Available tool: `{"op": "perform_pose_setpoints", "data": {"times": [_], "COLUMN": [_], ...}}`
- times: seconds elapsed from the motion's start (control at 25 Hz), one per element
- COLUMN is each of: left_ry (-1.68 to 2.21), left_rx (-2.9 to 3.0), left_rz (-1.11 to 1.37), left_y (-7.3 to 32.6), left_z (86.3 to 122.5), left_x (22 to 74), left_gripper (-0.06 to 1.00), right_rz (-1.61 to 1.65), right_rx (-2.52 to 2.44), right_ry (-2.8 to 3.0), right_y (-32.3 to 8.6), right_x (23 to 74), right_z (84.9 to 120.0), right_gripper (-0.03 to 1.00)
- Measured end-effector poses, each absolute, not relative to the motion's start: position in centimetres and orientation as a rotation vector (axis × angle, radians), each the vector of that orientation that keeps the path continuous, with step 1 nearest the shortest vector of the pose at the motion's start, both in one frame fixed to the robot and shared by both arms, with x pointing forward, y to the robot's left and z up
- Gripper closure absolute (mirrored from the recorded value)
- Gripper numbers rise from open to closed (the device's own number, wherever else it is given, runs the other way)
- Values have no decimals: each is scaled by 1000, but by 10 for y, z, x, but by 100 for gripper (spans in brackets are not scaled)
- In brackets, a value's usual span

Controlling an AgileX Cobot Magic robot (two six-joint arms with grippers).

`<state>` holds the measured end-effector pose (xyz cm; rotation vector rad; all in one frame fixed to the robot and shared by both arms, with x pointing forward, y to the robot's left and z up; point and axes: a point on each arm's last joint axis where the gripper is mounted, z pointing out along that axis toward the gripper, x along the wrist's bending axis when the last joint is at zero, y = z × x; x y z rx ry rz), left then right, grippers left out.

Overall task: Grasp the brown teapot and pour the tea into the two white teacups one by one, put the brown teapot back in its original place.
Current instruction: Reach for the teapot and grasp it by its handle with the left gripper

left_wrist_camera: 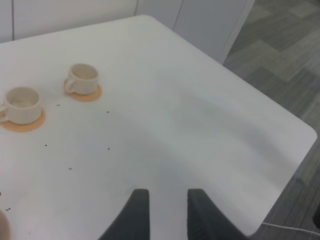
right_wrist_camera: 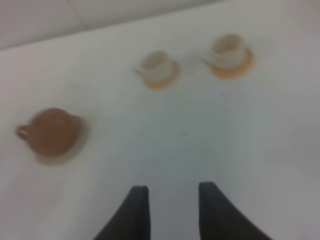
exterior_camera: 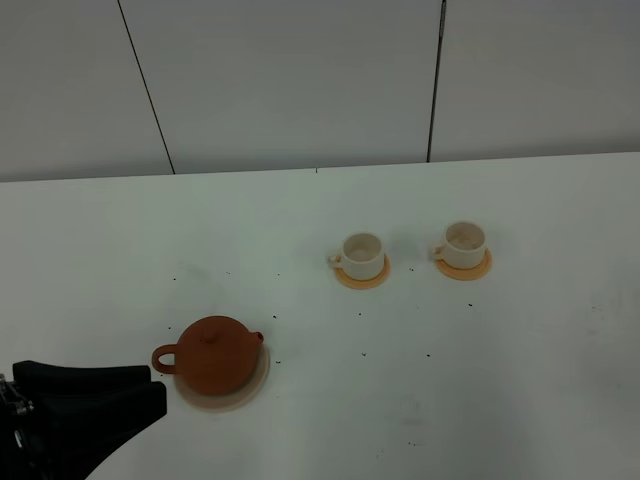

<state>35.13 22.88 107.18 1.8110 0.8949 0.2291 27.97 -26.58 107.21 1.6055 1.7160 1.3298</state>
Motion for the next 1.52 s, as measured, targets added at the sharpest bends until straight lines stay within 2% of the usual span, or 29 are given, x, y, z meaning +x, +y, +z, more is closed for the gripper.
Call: {"op": "perform_pose_setpoints", "data": {"times": [0.2, 0.4, 1.52], "left_ry": [894, 896, 914], "left_rx": [1817, 1815, 1825], "left_rz": [232, 237, 308], "left_y": [229, 229, 233], "left_z": [1071, 1071, 1071], "left_x": [351, 352, 355], "left_gripper": [69, 69, 69], "right_rz": [1068, 948, 1030], "right_rx": [1750, 1824, 1589], "right_ry": [1677, 1628, 1725], "right_y": [-281, -290, -281], "right_x": [270, 268, 249], "right_z": [1058, 1054, 1049], "right_gripper": [73, 73, 73]}}
